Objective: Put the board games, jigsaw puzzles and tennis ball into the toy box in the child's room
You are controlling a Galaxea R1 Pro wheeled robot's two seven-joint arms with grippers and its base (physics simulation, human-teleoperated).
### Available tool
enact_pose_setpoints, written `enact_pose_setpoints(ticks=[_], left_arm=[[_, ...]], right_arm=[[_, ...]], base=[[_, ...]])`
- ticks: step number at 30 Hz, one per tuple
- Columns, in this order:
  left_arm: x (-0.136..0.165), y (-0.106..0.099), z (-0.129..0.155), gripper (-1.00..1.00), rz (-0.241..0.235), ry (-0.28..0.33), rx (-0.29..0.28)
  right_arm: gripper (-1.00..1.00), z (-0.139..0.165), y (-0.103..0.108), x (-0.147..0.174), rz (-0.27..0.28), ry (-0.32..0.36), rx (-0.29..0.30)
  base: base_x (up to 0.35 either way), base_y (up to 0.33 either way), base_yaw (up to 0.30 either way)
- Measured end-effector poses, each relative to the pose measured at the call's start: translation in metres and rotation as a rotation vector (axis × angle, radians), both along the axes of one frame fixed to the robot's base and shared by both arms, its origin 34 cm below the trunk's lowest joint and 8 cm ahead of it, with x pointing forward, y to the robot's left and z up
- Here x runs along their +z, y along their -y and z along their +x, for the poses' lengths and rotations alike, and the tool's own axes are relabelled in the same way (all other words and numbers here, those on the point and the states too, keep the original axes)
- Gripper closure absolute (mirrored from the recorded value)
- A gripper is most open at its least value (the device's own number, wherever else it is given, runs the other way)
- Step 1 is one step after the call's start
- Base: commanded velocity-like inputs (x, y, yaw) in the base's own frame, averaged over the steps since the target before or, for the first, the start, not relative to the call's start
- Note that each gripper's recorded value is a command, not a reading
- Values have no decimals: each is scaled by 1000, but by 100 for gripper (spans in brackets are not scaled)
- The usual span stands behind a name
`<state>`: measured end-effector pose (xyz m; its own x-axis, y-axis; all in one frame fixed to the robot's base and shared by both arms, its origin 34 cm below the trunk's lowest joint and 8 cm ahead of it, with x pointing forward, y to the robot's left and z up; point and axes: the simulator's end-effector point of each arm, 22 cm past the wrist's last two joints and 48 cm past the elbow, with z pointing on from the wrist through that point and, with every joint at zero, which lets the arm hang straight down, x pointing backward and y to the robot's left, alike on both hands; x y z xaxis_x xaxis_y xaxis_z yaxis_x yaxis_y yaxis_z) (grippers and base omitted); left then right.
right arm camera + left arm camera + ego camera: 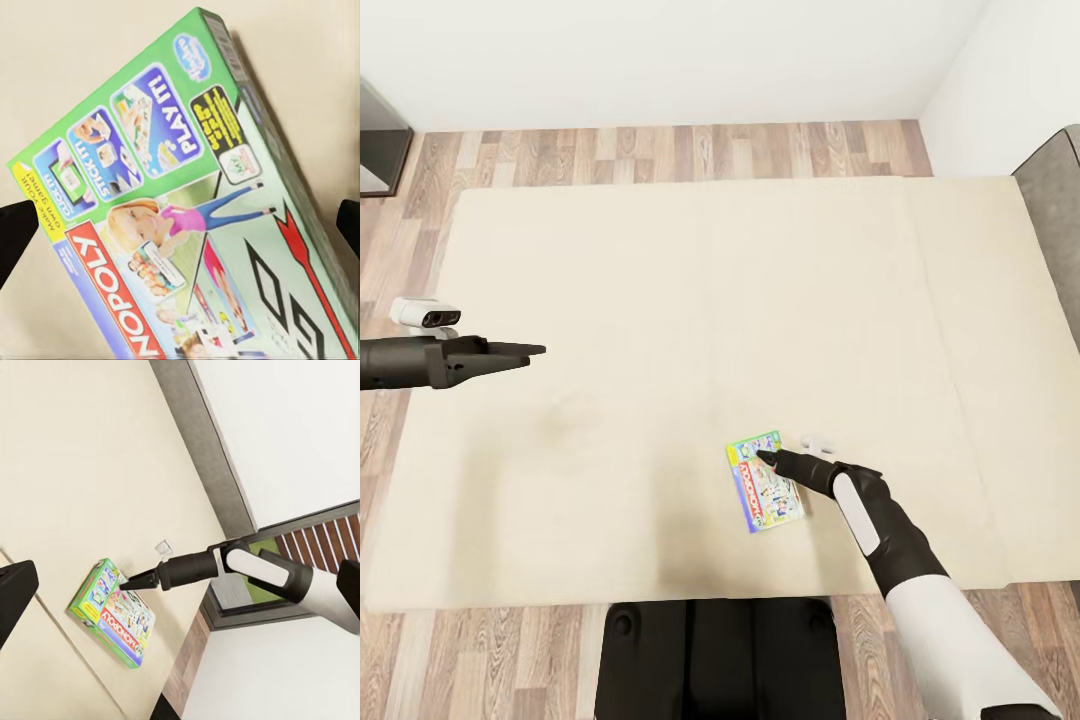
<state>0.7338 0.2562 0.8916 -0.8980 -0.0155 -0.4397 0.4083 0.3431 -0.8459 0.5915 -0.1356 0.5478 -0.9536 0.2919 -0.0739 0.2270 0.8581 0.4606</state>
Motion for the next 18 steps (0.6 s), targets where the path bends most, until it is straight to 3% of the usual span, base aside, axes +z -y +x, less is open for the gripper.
enact_pose_setpoints(ticks=[18], left_arm=[[0,0,0,-100,0,0,0]], right_arm=[[-100,-1,2,0,5,-16,6]], base=[[0,0,0]])
